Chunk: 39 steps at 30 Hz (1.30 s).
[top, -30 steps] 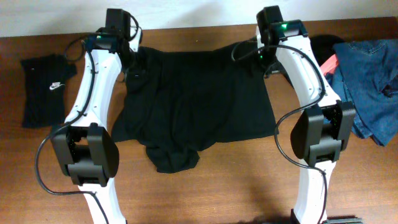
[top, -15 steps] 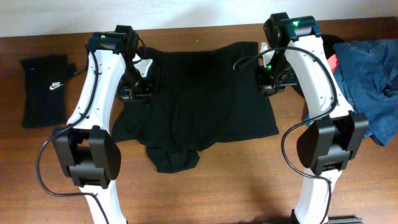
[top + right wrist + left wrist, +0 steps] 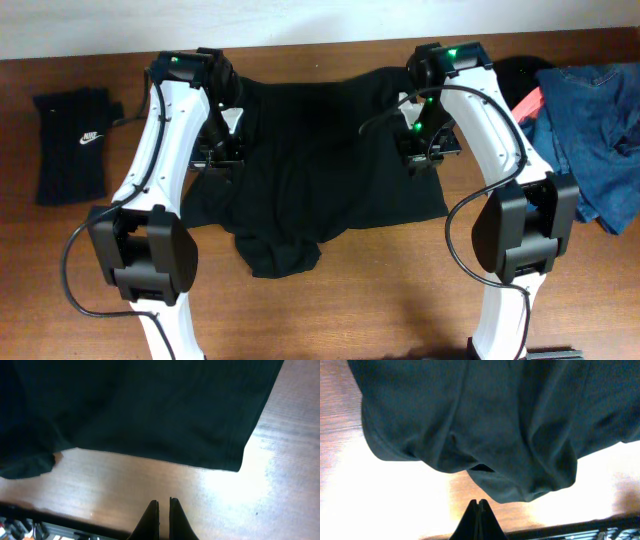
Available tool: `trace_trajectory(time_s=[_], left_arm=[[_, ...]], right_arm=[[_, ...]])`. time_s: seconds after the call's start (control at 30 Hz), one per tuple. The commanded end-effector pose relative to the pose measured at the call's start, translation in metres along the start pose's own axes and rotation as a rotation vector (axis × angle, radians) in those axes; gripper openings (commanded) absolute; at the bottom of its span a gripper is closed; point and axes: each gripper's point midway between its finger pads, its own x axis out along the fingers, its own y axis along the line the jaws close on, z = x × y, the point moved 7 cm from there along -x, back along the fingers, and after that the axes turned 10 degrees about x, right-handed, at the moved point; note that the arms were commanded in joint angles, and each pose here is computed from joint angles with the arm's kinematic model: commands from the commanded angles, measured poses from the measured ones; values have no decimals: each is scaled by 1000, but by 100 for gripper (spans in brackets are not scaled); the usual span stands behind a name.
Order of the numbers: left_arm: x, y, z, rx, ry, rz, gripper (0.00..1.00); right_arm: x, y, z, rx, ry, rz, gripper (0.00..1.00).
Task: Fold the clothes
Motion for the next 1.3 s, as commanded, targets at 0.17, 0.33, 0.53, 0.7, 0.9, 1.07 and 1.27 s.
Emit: trace_trajectory(time_s=[0.17,0.33,0.53,0.7,0.9,1.07,1.27], left_arm=[[-63,-34,-31,64,-202,46,1],[-101,-68,-59,131,-371,61,1],[-95,-82,-78,88,-472,131,1],[-39,-74,-74,42,-438,131,1],[8,-45,-58,-66,-459,135,1],[0,-10,-45,-185,-544,135,1],[4,7,-33,-177,-565,156,0]], right_arm=[[-21,2,-32,-22,-19,29,4],[-53,4,-72,-41,-118,75,4],[-86,-1,-133,-55,-307,119,4],[-90,-8,-177,-80,-433,141,4],[-77,-12,-185,-102,-559,159,4],[-49,-11,-148,-99,-602,166,4],[-21,-14,-94,-36,-620,112,4]])
